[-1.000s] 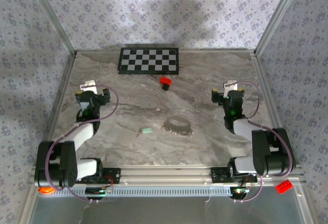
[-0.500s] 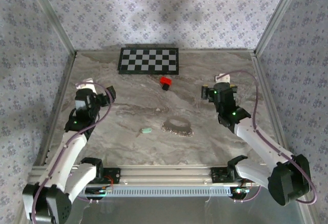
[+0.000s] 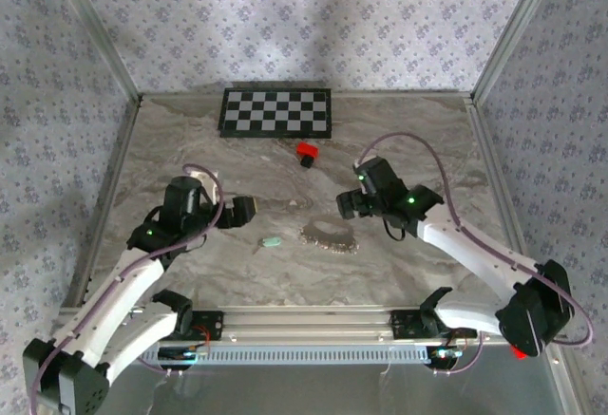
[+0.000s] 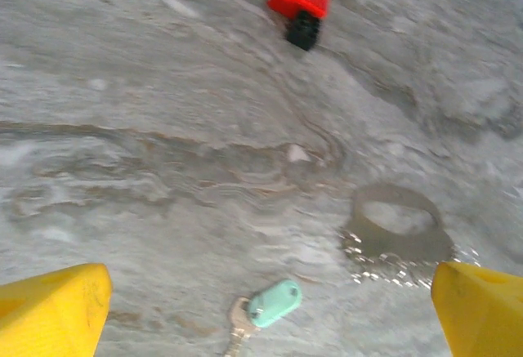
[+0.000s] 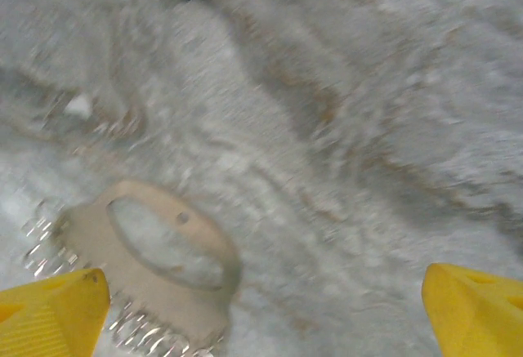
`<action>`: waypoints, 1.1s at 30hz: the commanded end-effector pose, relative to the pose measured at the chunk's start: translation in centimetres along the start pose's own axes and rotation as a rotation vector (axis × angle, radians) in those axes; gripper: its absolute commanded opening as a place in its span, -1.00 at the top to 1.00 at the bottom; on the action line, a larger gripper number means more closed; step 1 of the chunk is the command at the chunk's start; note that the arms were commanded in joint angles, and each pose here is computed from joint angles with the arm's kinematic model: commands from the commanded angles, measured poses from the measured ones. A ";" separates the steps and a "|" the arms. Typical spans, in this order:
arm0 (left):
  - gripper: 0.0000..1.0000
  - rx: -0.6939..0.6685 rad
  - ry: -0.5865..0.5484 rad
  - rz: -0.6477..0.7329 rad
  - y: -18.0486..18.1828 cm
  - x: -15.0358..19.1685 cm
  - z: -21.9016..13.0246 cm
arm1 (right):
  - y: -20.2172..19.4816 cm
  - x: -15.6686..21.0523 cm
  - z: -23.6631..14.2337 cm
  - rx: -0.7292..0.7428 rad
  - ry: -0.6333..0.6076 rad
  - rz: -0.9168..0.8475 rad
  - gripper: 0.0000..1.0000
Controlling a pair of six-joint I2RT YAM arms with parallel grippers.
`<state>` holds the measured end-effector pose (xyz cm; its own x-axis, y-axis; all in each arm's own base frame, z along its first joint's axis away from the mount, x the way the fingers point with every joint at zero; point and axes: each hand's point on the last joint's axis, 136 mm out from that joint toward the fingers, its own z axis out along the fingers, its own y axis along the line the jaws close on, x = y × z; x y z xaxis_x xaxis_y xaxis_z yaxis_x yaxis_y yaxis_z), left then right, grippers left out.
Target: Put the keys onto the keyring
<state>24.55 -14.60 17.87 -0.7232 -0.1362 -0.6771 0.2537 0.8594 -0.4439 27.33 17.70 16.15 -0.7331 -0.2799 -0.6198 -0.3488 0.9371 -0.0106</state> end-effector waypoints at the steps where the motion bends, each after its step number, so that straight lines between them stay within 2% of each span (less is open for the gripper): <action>1: -1.00 0.116 0.005 -0.012 -2.3 0.6 -0.5 | 3.0 2.1 0.0 -0.077 0.146 -0.074 -0.97; 8: -0.94 0.185 0.010 -0.097 -2.3 2.5 0.7 | 7.1 3.1 3.1 -0.147 0.257 -0.126 -0.81; 16: -0.91 0.191 -0.011 -0.082 -2.0 3.2 0.2 | 11.5 1.8 5.8 -0.226 0.293 -0.147 -0.57; 33: -0.80 0.233 -0.035 -0.053 -2.4 3.7 -0.7 | 14.4 2.2 10.7 -0.228 0.378 -0.189 0.02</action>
<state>21.02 -16.57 16.25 -0.7309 -0.2052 -0.6509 0.3303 0.7282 -0.6005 27.14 32.02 6.04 -0.7992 -0.5178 -0.3053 -0.5674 0.8175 0.0985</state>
